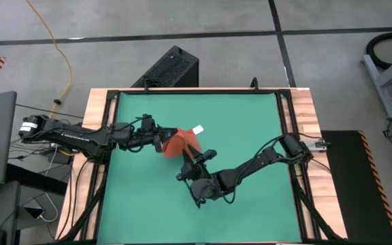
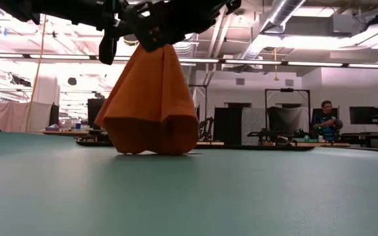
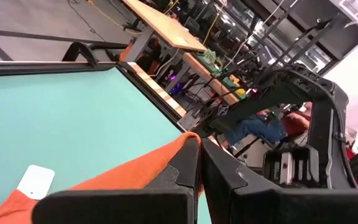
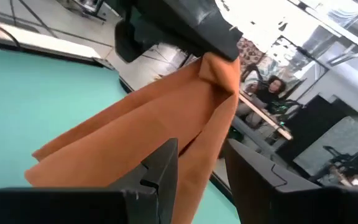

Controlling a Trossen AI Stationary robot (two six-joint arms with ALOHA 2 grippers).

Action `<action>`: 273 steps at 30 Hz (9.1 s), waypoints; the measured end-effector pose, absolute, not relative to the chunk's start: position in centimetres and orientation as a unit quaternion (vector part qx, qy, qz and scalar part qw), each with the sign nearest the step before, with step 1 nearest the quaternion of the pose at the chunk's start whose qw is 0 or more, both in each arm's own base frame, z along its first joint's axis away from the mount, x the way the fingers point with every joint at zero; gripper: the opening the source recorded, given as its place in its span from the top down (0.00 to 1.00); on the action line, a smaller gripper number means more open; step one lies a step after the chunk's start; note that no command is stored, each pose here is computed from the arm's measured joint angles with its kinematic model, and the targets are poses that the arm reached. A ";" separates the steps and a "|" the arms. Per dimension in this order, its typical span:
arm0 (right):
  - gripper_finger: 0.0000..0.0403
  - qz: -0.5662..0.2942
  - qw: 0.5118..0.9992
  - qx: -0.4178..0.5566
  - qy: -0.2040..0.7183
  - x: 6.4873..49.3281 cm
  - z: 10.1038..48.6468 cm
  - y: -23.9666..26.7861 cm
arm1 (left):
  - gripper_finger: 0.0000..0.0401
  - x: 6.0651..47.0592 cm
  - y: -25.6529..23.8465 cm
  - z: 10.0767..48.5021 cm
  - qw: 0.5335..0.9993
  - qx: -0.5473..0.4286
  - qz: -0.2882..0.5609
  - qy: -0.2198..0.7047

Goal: Roll napkin
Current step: Fold the orange table napkin

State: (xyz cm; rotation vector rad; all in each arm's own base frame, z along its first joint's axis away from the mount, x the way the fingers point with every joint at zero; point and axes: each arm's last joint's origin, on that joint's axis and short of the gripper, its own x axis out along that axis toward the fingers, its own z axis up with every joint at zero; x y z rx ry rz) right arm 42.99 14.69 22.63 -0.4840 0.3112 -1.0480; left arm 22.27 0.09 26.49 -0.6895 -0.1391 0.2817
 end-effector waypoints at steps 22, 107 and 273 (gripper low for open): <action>0.70 -0.515 0.818 -0.204 0.155 43.2 21.0 12.3 | 1.00 22.3 -0.1 26.9 0.932 -0.341 0.101 -0.076; 0.98 -0.265 0.891 -0.090 0.357 31.8 29.9 12.4 | 0.74 26.1 -9.6 19.6 0.993 0.104 0.054 0.025; 0.82 -0.255 0.897 -0.030 0.361 31.3 29.6 13.5 | 0.78 30.9 -15.7 20.3 0.991 0.096 0.079 0.056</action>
